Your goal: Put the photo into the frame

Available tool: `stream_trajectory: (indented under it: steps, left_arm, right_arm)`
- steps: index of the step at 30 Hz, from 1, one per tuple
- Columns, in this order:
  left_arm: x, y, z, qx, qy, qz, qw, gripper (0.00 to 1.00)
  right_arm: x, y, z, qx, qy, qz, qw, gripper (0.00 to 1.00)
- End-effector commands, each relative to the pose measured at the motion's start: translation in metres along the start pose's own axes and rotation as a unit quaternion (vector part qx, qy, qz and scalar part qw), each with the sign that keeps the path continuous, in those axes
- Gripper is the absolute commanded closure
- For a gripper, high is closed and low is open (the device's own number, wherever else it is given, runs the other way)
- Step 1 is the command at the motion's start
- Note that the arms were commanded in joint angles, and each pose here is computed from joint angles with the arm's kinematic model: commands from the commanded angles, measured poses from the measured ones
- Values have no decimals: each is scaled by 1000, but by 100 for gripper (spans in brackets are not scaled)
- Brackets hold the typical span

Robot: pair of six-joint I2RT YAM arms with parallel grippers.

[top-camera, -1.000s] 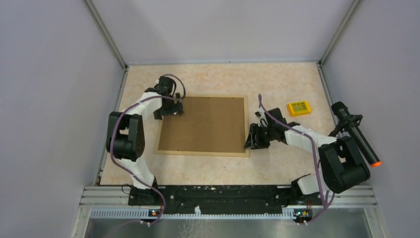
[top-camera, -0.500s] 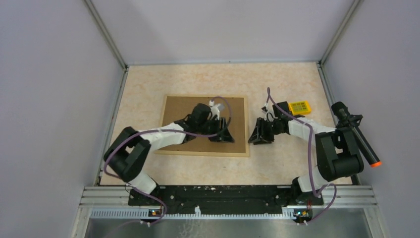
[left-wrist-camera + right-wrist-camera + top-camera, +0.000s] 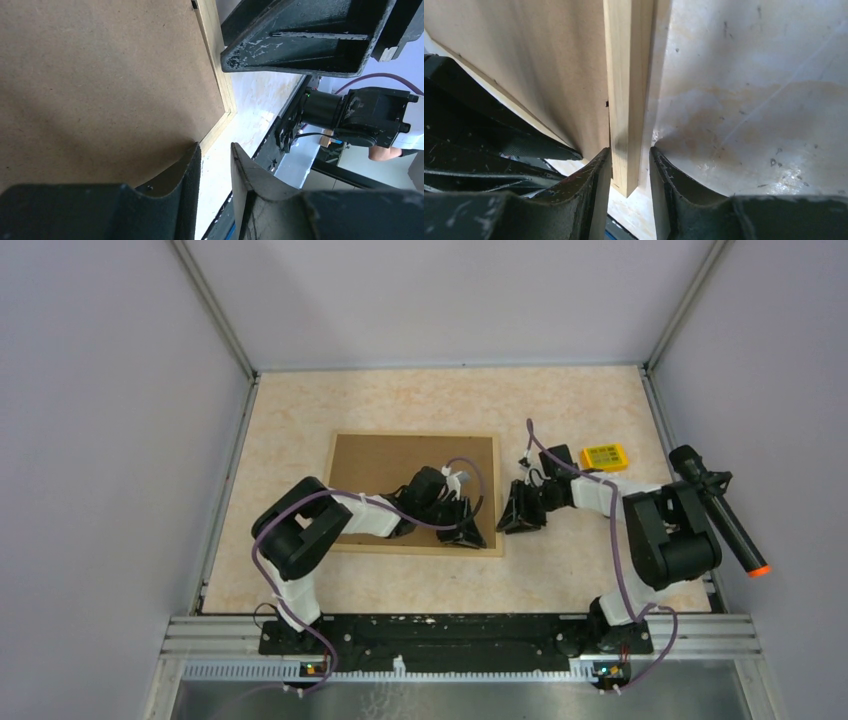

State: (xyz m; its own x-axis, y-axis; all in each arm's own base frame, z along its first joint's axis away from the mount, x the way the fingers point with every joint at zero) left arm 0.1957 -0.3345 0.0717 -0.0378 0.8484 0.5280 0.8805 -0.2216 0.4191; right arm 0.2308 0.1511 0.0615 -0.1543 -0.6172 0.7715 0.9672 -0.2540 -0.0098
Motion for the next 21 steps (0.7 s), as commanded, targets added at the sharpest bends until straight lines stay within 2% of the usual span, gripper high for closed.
stream_trajectory:
  steps: [1, 6, 10, 14, 21]
  left_arm:
    - [-4, -3, 12, -2, 23, -7, 1000, 66]
    - [-1, 17, -15, -47, -29, -7, 998, 65]
    - [3, 31, -27, -56, -47, -22, 997, 68]
    - [-6, 31, -14, -42, -29, -12, 999, 71]
    - [-17, 0, 16, -6, -13, 16, 1000, 74]
  right_arm:
    - [-6, 17, 10, 36, -23, -29, 999, 66]
    - [-5, 24, 13, 34, -36, -35, 998, 67]
    - [-6, 26, 14, 31, -41, -30, 998, 68]
    - [-6, 30, 18, 29, -38, -30, 998, 68]
    - [-9, 36, 13, 31, -68, -22, 997, 69]
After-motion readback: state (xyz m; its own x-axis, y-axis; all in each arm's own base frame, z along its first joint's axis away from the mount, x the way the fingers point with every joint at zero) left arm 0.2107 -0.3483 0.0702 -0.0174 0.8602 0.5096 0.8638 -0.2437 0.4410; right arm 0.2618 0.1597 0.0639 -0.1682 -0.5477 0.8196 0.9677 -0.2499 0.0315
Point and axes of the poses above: each gripper's point midway between its finger pads, its own x axis back along the fingers, its own z axis along the line the jaws close on, y = z × x, the point moved 5 cm from there along x, back along the fingers, and after that the axes turned 14 degrees about -x, right-handed, at the moved point
